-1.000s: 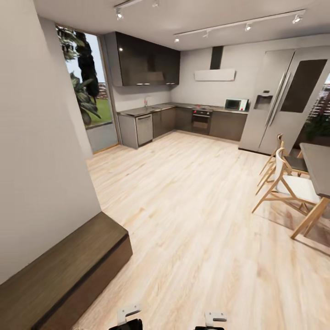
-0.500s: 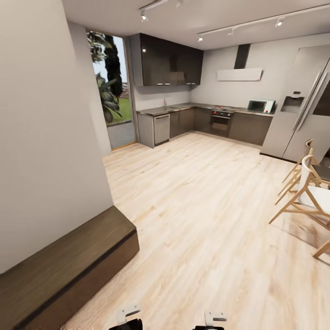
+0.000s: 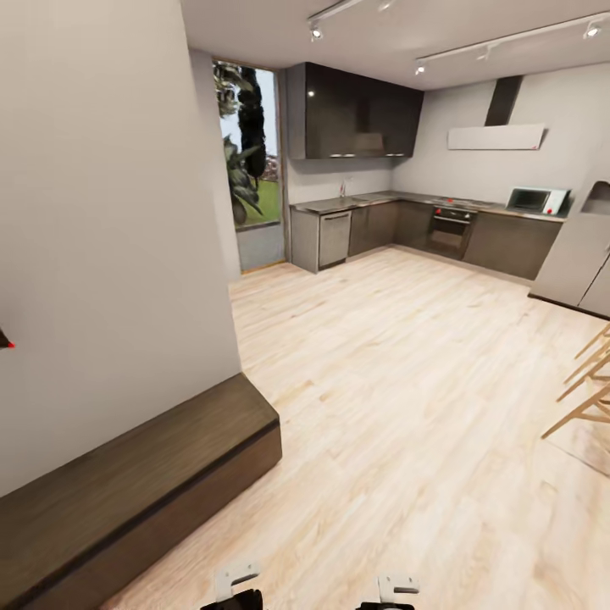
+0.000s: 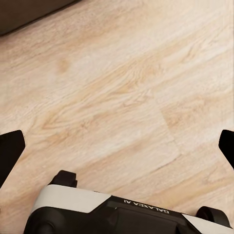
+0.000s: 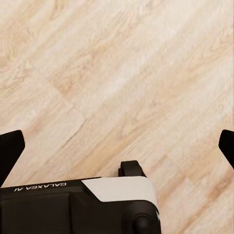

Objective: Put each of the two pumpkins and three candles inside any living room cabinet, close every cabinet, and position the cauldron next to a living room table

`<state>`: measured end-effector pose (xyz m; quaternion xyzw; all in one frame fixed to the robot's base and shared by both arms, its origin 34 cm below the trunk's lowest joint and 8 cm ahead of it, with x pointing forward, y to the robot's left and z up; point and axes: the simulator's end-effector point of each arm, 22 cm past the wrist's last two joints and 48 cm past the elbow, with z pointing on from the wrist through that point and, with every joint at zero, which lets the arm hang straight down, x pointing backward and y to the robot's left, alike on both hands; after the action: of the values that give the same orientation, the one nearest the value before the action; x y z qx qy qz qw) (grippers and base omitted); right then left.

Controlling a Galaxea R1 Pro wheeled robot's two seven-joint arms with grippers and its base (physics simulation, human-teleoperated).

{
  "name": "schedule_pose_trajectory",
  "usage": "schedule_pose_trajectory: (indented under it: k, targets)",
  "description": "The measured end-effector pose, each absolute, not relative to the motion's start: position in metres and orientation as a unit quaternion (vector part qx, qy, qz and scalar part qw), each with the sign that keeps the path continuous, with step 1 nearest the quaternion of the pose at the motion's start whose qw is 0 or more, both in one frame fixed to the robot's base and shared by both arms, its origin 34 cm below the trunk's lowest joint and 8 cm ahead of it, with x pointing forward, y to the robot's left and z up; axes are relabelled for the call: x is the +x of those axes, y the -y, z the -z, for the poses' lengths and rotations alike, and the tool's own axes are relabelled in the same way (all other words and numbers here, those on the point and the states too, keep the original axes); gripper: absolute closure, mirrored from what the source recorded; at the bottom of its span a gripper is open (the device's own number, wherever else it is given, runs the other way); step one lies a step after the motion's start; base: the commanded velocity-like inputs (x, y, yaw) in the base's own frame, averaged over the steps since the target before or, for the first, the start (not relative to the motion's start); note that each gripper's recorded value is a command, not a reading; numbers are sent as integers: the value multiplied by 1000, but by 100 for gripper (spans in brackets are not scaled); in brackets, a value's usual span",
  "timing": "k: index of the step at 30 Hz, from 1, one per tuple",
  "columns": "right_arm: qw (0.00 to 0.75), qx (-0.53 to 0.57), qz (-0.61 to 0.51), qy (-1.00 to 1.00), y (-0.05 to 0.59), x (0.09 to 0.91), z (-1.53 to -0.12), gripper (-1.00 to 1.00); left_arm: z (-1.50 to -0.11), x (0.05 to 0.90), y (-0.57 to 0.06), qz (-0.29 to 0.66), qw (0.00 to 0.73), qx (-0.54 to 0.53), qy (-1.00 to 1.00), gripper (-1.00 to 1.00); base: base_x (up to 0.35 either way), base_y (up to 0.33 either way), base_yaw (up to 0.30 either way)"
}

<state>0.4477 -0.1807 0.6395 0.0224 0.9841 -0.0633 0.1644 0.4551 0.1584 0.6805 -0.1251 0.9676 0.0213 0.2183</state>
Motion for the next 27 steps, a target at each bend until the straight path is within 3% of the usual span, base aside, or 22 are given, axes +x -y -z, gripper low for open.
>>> schedule_pose_trajectory:
  k: [27]
  targets:
    - [164, 23, 63, -984, 181, 448, -639, -100, -682, 458, -161, -22, 227, -131, -965, -100, 0, 0, 286]
